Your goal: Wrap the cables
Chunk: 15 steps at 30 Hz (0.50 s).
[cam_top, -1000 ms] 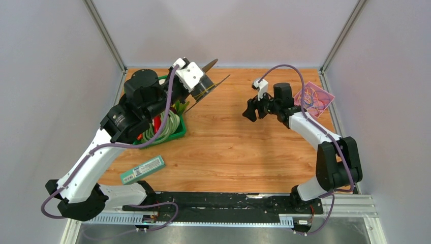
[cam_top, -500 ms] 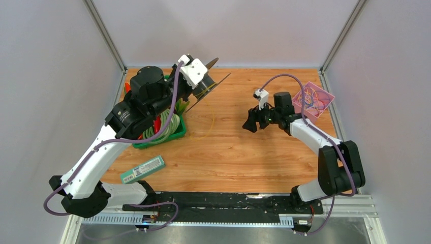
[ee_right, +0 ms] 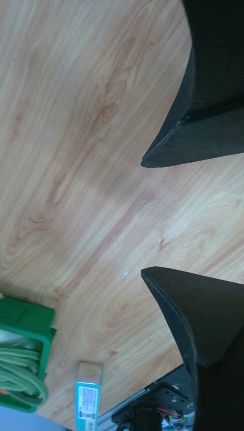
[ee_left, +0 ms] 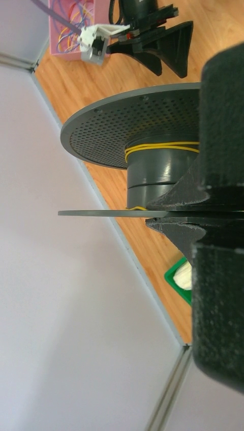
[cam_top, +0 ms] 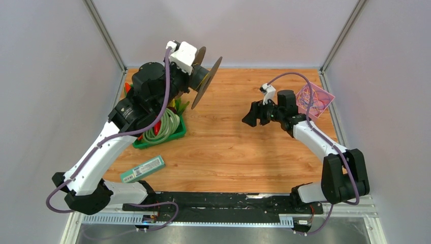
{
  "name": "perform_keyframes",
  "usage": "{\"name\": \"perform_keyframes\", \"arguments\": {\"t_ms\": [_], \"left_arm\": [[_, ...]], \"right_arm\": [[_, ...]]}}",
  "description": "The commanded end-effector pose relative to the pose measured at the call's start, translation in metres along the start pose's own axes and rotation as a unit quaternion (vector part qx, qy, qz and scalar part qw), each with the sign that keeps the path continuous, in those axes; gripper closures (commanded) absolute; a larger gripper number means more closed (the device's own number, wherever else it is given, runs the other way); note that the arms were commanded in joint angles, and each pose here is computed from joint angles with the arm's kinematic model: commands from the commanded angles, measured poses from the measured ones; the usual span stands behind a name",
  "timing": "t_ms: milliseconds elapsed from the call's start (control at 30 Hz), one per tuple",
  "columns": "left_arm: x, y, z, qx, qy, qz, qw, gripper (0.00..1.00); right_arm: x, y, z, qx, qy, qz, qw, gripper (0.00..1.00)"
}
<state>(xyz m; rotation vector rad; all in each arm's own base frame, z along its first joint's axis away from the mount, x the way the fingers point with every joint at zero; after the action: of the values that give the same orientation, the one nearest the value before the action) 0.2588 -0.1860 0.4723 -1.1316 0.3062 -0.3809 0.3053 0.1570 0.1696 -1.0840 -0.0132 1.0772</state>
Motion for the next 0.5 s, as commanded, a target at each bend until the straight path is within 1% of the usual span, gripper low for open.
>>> {"name": "perform_keyframes", "arguments": {"t_ms": [0,100,133,233,333,433,467], "left_arm": [[-0.003,-0.03,0.026,-0.07,-0.082,-0.041,0.993,1.0],[-0.002,-0.027,0.032,-0.08,-0.112,-0.031,0.99,1.0],[-0.001,-0.025,0.033,-0.083,-0.124,-0.024,0.988,1.0],[-0.001,-0.021,0.038,-0.095,-0.147,-0.007,0.985,1.0],[-0.001,-0.02,0.036,-0.107,-0.149,0.0,0.983,1.0],[0.0,-0.019,0.032,-0.115,-0.136,0.0,0.984,1.0],[0.0,-0.019,0.03,-0.114,-0.132,0.001,0.985,1.0]], "right_arm": [[-0.004,-0.048,0.013,-0.004,-0.001,-0.063,0.998,0.25],[0.001,-0.053,0.018,0.032,-0.008,-0.065,0.997,0.27],[0.002,-0.055,0.022,0.031,-0.014,-0.068,0.997,0.27],[0.003,-0.053,0.04,-0.012,-0.03,-0.074,0.997,0.28],[0.0,-0.044,0.057,-0.111,-0.047,-0.074,0.99,0.3],[-0.003,-0.029,0.069,-0.225,-0.06,-0.078,0.969,0.3],[-0.003,-0.032,0.076,-0.27,-0.063,-0.096,0.956,0.3]]}}
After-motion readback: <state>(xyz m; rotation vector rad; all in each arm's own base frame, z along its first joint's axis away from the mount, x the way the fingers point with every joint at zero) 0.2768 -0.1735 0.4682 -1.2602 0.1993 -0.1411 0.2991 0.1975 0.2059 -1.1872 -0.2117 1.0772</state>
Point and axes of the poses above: each gripper's point midway between its finger pads, its own x axis out along the fingers, its own z axis along the line the jaws close on, y = z × x, the point moved 5 cm from there along -x, back along the fingers, and after that the axes turned 8 degrees about x, right-handed, at the moved point
